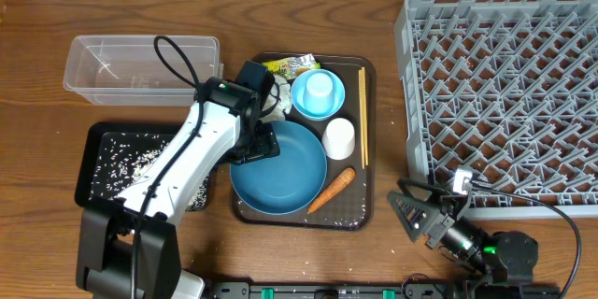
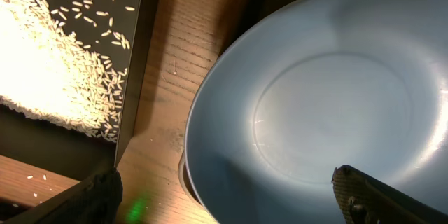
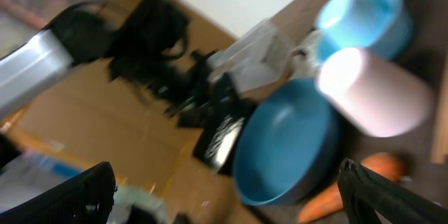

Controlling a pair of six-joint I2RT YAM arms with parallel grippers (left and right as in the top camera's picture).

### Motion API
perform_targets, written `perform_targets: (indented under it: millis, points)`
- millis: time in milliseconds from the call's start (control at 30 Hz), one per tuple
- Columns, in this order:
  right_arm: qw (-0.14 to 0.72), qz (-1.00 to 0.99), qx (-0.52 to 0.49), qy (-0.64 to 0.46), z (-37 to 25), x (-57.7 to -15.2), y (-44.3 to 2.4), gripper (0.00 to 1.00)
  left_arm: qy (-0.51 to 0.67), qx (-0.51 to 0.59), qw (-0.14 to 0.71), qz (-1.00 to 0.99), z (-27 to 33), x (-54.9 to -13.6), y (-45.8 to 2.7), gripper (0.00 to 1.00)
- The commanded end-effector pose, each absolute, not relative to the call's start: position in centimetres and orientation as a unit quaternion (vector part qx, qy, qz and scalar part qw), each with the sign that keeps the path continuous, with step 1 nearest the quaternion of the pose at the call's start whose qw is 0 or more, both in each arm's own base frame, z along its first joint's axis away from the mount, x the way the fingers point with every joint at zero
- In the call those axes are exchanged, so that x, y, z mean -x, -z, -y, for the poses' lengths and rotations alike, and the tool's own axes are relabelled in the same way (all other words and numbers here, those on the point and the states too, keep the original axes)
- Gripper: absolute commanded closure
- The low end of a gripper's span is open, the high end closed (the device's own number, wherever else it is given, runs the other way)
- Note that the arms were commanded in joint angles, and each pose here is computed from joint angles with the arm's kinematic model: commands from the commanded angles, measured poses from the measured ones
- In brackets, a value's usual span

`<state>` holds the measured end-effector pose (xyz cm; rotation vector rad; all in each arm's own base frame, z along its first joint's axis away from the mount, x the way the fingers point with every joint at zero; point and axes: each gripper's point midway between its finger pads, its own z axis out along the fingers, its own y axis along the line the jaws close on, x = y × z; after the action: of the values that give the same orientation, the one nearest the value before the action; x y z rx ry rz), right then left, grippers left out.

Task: Sort waste into correct bins and load items into the dishwasher rack
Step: 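Reach the right gripper toward the white cup on the middle tray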

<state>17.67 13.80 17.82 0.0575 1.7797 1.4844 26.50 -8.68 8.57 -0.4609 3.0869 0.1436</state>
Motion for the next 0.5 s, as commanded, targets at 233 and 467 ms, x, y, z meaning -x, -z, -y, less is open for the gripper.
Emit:
perform_targets:
  millis: [233, 467]
  points:
    - [0.466, -0.630, 0.058, -0.618, -14.2, -14.8, -27.3, 0.01, -0.054, 0.143, 0.015, -0.988, 8.3, -26.5, -8.8, 0.02]
    - [0.497, -0.671, 0.080, -0.545, -13.8, -16.8, -31.4, 0.01, -0.054, 0.143, 0.015, -0.988, 8.3, -26.5, -8.8, 0.02]
